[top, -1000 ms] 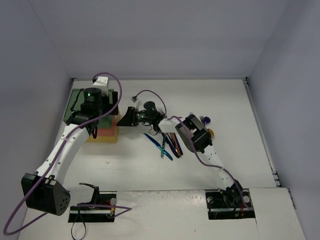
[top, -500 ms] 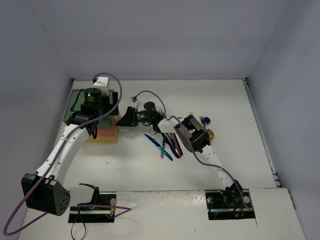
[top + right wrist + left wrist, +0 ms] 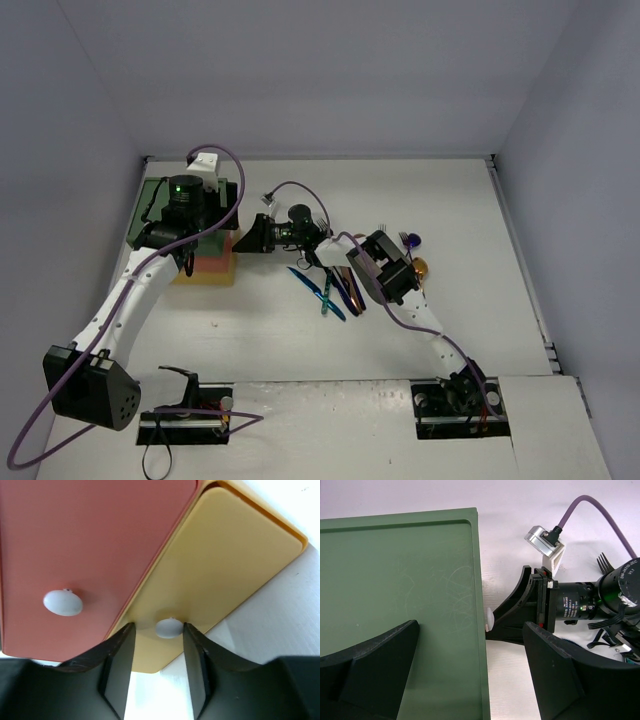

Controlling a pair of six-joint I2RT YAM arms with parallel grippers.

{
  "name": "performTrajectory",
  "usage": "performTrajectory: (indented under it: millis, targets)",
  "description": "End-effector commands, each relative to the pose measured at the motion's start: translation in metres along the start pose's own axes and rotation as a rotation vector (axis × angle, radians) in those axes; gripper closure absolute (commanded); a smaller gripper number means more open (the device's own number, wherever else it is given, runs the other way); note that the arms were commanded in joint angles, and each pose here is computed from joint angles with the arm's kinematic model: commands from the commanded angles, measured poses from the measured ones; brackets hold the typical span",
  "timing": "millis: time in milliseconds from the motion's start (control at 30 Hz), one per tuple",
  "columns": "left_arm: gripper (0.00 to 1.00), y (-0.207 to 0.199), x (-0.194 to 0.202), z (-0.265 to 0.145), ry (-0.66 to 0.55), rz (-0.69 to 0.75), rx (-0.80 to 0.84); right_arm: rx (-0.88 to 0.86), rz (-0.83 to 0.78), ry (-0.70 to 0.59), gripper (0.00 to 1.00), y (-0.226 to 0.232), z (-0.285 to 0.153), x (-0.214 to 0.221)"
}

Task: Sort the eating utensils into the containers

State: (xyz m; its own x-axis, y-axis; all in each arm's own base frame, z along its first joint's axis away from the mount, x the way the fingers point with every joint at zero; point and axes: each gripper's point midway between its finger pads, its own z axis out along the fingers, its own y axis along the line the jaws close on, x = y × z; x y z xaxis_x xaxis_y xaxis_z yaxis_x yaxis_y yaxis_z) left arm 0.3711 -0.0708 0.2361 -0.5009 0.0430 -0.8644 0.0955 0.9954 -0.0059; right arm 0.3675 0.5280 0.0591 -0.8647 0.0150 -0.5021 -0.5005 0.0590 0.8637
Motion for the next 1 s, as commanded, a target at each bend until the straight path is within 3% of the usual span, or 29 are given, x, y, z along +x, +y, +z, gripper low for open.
performTrajectory:
  millis: [0, 300, 467, 967]
  targets:
    - [0.19, -0.012, 0.02, 0.002, 0.09, -0.026, 0.061, -0.161, -0.142, -0.052, 0.67, 0.055, 0.007, -0.028]
    - [0.19, -0.01, 0.023, 0.002, 0.098, -0.023, 0.05, -0.144, -0.145, -0.082, 0.93, 0.055, -0.002, -0.035]
    - [0.19, -0.007, 0.025, 0.003, 0.108, -0.018, 0.033, -0.136, -0.152, -0.104, 1.0, 0.06, -0.012, -0.039]
    - [0.19, -0.007, 0.028, 0.003, 0.116, -0.012, 0.031, -0.081, -0.151, -0.129, 1.0, 0.054, -0.048, -0.046]
